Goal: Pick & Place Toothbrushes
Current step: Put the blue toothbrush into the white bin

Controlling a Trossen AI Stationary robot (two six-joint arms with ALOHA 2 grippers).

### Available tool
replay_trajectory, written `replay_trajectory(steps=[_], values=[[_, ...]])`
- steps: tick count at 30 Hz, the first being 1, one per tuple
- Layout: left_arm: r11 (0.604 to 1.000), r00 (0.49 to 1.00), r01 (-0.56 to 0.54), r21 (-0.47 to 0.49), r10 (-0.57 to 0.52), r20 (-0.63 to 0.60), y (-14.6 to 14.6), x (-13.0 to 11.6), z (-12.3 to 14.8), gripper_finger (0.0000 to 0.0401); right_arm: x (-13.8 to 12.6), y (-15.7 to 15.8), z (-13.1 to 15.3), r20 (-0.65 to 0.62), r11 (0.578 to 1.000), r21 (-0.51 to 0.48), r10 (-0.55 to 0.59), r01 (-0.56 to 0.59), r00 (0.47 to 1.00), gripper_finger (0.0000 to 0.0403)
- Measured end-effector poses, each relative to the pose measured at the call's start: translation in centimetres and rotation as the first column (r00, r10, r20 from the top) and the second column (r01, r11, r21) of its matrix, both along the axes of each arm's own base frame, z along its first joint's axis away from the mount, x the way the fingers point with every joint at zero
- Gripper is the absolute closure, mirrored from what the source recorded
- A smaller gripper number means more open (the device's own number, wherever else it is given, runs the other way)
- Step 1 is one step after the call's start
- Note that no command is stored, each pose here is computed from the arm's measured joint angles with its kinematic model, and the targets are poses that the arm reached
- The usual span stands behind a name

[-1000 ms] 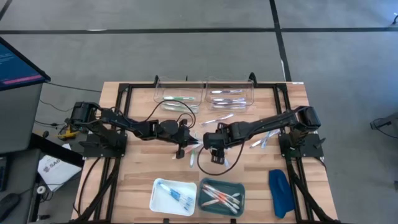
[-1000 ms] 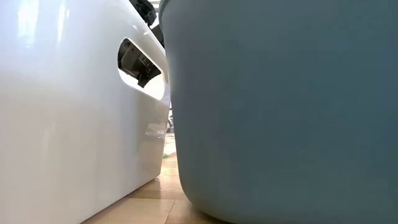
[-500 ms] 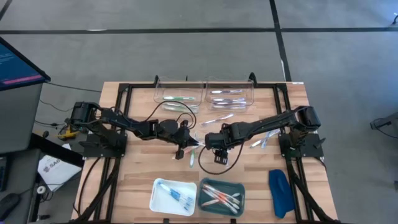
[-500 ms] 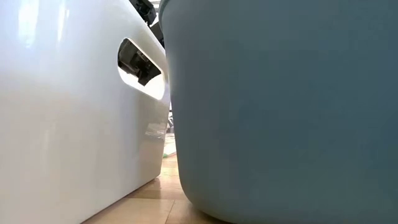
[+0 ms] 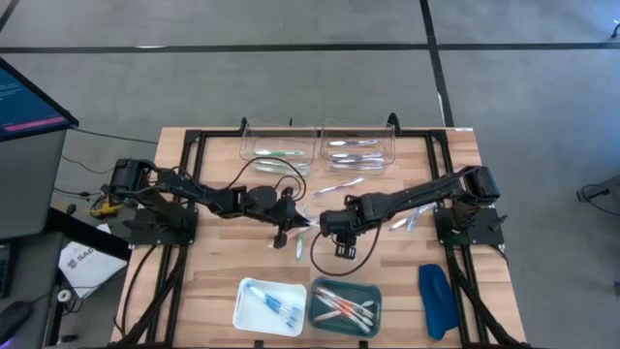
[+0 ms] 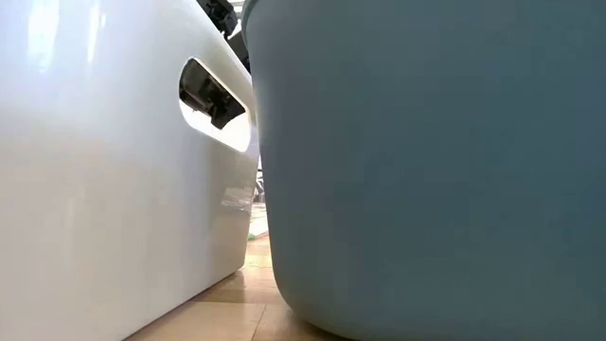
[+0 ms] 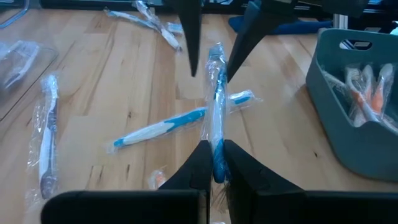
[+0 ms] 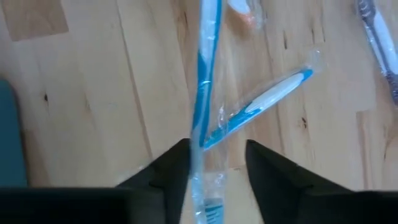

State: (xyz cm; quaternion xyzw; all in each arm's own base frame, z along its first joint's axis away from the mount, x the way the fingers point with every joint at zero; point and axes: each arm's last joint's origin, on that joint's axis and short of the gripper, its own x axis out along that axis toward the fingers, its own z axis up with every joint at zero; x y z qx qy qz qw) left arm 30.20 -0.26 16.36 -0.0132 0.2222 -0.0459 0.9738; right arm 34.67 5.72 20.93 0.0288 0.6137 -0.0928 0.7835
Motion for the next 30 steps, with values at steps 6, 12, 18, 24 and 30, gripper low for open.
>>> replay_trajectory(steps=[6,12,18,24,30], values=[[1.000,1.000,-0.001,-0.003,0.001,0.006,0.0,0.0,0.1,0.0389,0.0,0.1,0.0,-0.011,0.998,0.051,0.039,-0.038,0.999,0.0365],[1.000,1.000,-0.003,-0.011,0.003,0.011,0.0,0.1,0.1,0.0383,0.0,0.1,0.0,-0.013,0.996,0.062,0.058,-0.057,0.998,0.0377],[0.999,0.999,-0.044,0.012,0.044,0.006,0.1,0.0,0.0,0.0334,0.0,0.2,0.0,-0.011,0.996,0.062,0.057,-0.056,0.998,0.0391],[0.950,0.951,-0.289,0.117,0.299,-0.080,0.9,-1.4,0.7,0.0285,0.1,-0.3,0.0,-0.005,0.998,0.065,0.002,-0.002,1.000,0.0394],[0.929,0.936,-0.346,0.129,0.352,-0.025,0.8,-3.9,4.6,0.0246,0.7,0.4,1.8,0.037,0.995,0.084,-0.062,0.058,0.997,0.0394]])
